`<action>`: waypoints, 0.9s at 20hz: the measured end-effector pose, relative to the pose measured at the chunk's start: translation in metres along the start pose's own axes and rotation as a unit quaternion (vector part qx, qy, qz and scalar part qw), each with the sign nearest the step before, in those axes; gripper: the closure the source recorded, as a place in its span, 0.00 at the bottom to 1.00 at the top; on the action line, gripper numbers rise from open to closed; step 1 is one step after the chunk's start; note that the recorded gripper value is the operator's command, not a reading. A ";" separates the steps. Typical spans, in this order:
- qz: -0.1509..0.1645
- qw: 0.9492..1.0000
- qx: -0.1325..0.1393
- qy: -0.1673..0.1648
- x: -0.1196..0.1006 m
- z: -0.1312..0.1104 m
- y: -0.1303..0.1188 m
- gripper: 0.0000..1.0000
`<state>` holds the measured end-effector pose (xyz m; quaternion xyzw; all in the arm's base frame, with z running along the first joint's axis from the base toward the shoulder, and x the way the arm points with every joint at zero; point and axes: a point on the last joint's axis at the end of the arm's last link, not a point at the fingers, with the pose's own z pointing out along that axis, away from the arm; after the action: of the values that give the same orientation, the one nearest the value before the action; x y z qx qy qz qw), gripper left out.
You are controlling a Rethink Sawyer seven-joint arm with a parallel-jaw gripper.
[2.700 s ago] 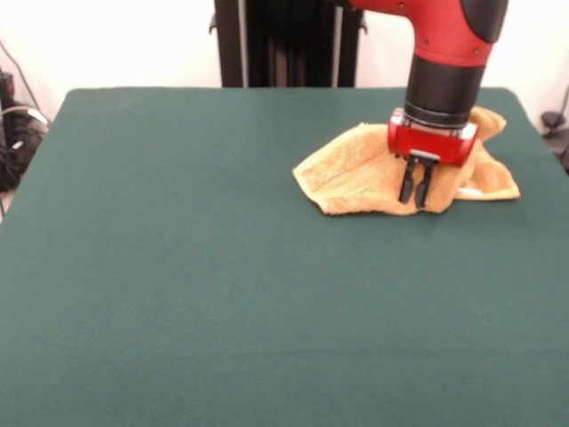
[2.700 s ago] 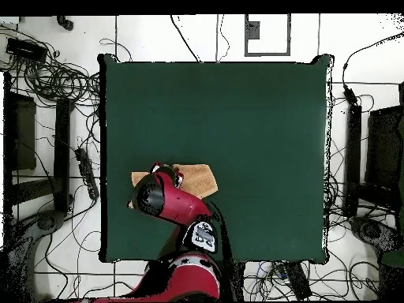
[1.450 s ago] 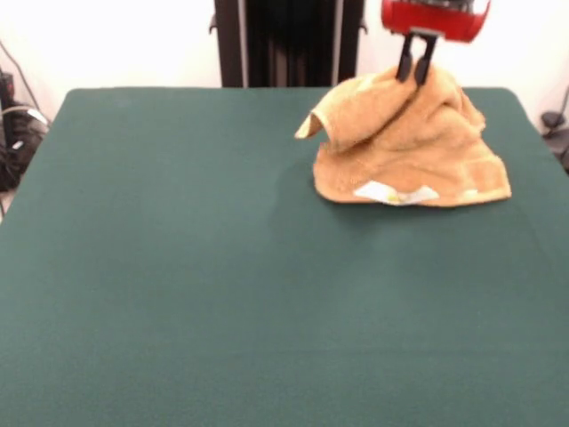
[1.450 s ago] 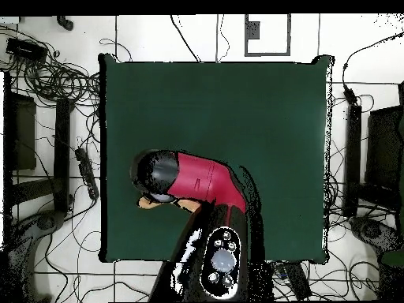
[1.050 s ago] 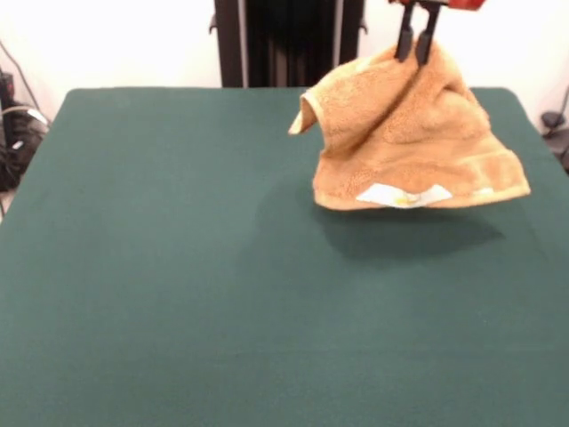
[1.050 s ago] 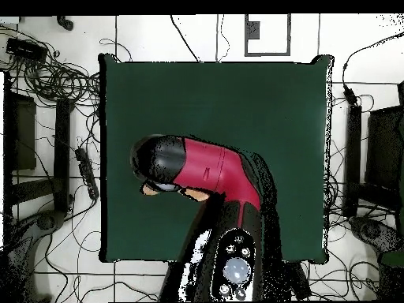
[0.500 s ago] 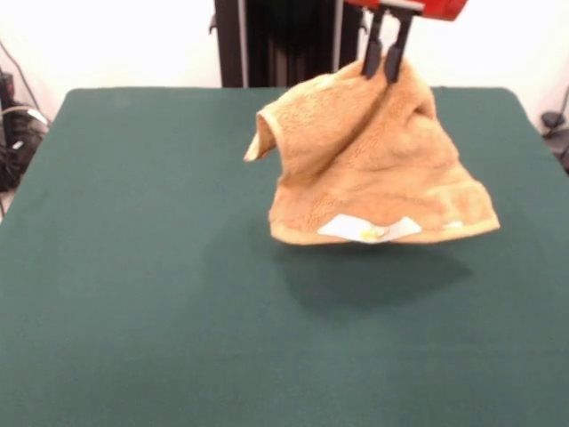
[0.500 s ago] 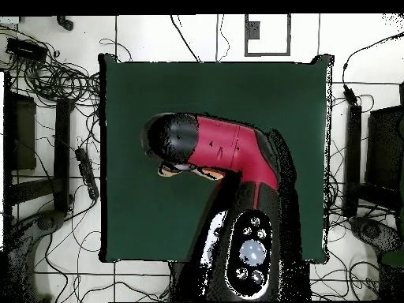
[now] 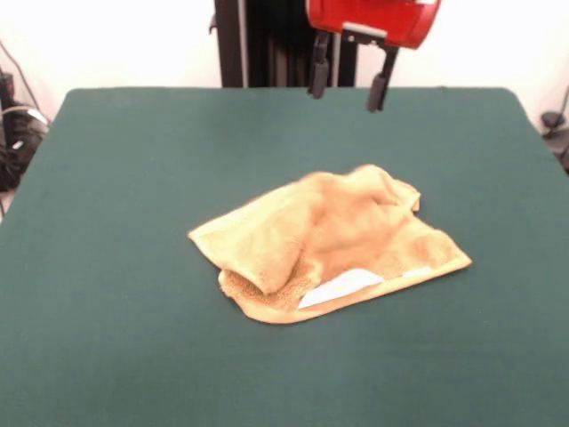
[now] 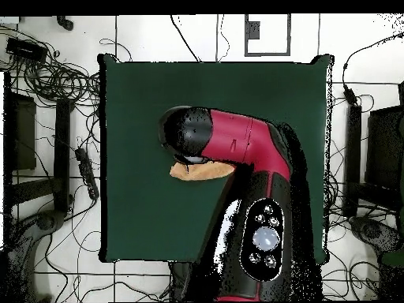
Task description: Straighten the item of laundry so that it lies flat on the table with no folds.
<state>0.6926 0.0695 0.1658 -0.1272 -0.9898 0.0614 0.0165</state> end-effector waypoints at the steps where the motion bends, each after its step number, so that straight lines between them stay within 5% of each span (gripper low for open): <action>1: 0.001 1.000 0.000 -0.001 -0.001 0.001 -0.002 0.00; 18: -0.002 0.993 -0.019 -0.118 -0.033 0.000 0.008 0.00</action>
<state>0.7266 0.0689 0.1643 -0.1177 -0.9861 0.0571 -0.1028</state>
